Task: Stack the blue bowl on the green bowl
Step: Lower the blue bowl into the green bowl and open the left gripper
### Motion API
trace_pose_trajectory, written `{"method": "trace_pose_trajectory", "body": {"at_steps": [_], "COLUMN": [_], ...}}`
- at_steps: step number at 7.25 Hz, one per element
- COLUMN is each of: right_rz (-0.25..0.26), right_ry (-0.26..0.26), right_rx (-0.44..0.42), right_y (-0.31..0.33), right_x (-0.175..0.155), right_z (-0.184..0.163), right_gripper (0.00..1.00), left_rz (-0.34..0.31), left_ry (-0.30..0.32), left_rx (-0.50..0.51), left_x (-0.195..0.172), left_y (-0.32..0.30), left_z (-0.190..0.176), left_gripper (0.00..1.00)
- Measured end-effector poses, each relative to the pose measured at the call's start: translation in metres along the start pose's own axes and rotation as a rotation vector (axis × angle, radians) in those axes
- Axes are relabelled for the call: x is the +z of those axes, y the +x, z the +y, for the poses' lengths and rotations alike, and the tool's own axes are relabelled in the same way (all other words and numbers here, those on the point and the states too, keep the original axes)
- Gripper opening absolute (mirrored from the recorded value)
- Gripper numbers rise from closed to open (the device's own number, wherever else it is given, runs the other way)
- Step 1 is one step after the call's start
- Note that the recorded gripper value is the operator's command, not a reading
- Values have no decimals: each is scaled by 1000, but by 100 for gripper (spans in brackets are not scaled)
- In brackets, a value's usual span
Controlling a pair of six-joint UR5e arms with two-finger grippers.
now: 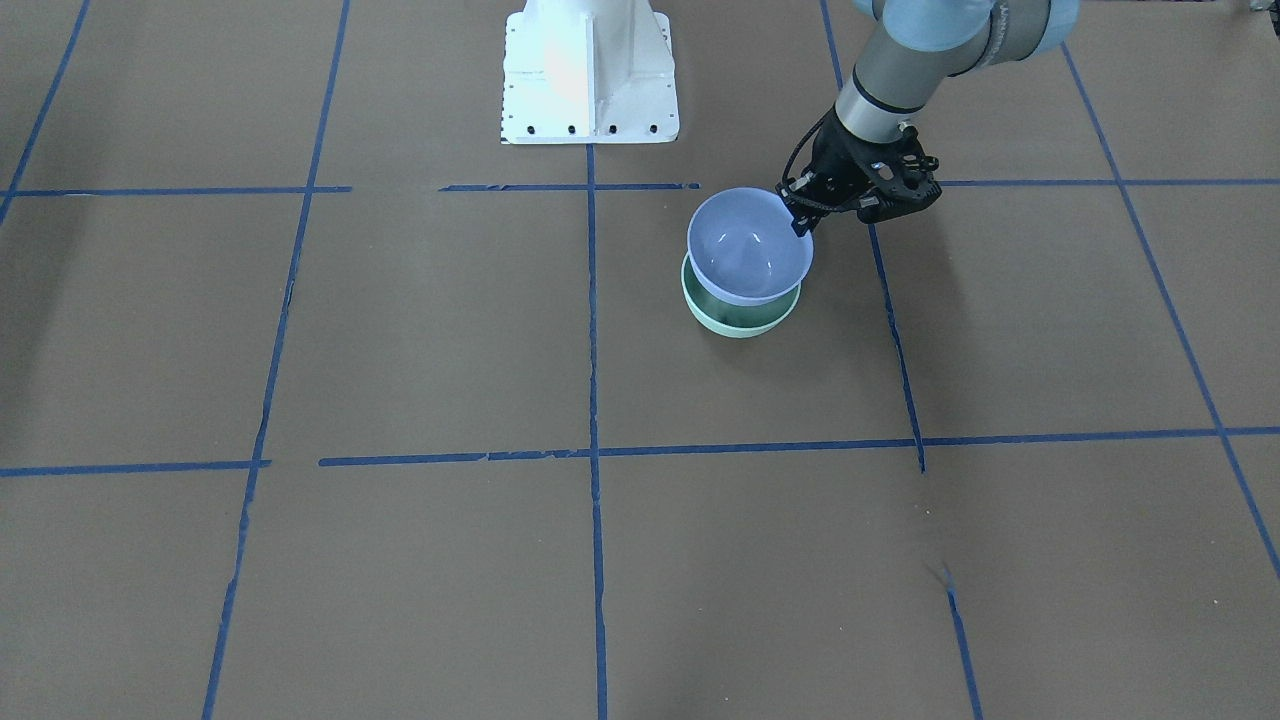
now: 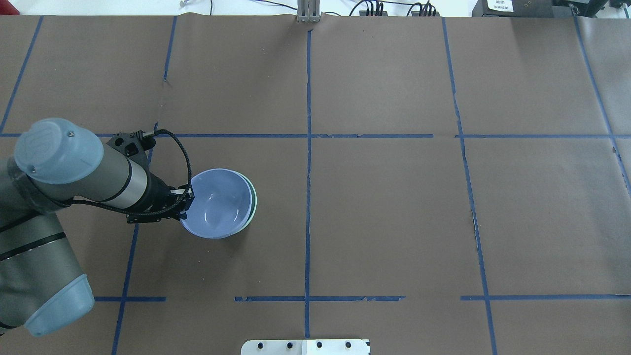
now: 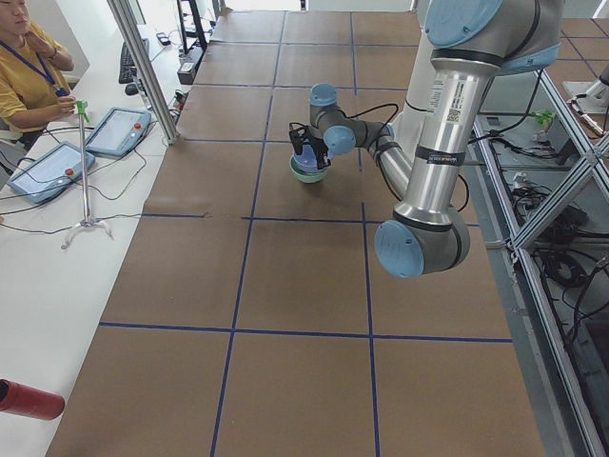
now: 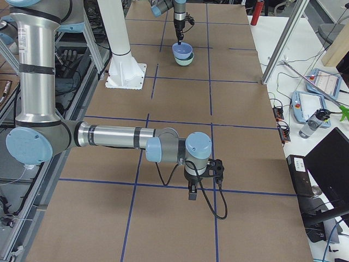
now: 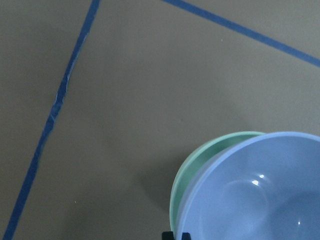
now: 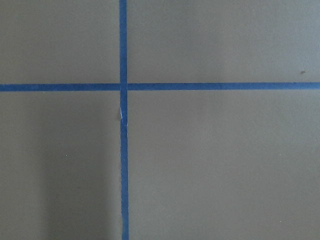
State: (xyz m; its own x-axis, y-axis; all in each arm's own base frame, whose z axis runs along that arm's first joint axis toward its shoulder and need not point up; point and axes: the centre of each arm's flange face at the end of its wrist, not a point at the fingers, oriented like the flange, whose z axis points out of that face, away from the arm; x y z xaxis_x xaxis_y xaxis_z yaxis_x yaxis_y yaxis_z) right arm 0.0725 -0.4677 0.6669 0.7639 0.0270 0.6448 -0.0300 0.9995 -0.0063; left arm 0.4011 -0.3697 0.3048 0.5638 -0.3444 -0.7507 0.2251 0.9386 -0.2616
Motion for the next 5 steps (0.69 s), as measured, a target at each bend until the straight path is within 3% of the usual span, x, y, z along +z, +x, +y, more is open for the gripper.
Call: {"method": "trace_pose_trajectory", "body": {"at_steps": [1, 2, 3, 5], "right_rz": [0, 1, 1, 1], "right_ry": [0, 0, 0, 0], "right_rx": [0, 0, 0, 0], "right_y": [0, 0, 0, 0], "right_x": [0, 0, 0, 0], "right_z": [0, 0, 0, 0], "right_gripper": [100, 100, 100, 100], "left_rz": [-9, -12, -11, -10], "left_ry": [6, 9, 11, 20], "left_rx": [-4, -6, -5, -9], "left_x": [9, 15, 16, 16], "left_y": [4, 8, 11, 12], "left_z": [1, 1, 1, -1], "left_gripper": [0, 7, 99, 100]}}
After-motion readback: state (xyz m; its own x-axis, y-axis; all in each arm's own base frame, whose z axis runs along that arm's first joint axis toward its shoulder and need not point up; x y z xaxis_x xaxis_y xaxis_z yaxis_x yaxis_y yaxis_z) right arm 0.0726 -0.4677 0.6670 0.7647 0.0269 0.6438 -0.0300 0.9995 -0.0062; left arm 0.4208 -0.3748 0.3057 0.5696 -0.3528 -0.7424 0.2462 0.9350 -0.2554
